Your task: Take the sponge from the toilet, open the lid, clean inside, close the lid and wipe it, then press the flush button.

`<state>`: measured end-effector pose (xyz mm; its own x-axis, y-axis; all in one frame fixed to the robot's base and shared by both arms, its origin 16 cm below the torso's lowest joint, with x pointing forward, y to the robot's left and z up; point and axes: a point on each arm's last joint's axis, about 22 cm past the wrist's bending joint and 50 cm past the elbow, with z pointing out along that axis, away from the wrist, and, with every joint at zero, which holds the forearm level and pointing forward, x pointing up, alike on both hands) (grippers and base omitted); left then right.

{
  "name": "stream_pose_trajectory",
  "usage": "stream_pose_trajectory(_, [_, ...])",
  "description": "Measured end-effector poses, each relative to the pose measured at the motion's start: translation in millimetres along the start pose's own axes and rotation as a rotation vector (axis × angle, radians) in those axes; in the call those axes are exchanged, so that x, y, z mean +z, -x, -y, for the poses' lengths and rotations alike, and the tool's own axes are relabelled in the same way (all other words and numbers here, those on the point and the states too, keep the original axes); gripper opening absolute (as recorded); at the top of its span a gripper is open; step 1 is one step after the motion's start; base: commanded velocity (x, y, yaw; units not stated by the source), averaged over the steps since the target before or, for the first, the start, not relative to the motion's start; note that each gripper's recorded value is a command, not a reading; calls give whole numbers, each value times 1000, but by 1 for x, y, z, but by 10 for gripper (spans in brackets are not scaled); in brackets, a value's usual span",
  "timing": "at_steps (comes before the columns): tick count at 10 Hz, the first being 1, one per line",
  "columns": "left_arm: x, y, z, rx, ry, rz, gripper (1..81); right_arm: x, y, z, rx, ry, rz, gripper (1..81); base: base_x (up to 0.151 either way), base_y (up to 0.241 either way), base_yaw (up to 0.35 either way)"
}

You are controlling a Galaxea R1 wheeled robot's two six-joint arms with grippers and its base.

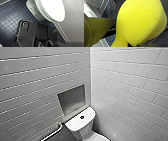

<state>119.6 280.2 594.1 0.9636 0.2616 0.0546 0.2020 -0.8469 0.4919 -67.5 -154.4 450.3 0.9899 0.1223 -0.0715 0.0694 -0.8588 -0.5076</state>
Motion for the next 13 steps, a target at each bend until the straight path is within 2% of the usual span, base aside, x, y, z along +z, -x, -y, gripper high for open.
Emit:
stream_pose_trajectory(1, [12, 18, 31, -17, -52, 10, 10, 3, -6, 0, -5, 5, -10, 10, 0, 0, 0])
stream_pose_trajectory(2, [24, 40, 51, -33, -78, 21, 10, 5, -9, 1, -7, 5, -14, 10, 0, 0, 0])
stream_pose_trajectory(4, [48, 72, 76, -44, -105, 19, 10, 7, -14, 5, -15, 3, -24, 10, 0, 0, 0])
stream_pose_trajectory(7, [75, 88, 108, -29, -161, -37, 10, 11, -39, 3, -54, 32, -84, 10, 0, 0, 0])
stream_pose_trajectory(10, [106, 122, 109, -30, -201, -34, 10, 14, -35, -4, -65, 70, -83, 10, 0, 0, 0])
stream_pose_trajectory(13, [141, 162, 67, -40, -183, -2, 10, 21, -34, 3, -69, 76, -80, 10, 0, 0, 0])
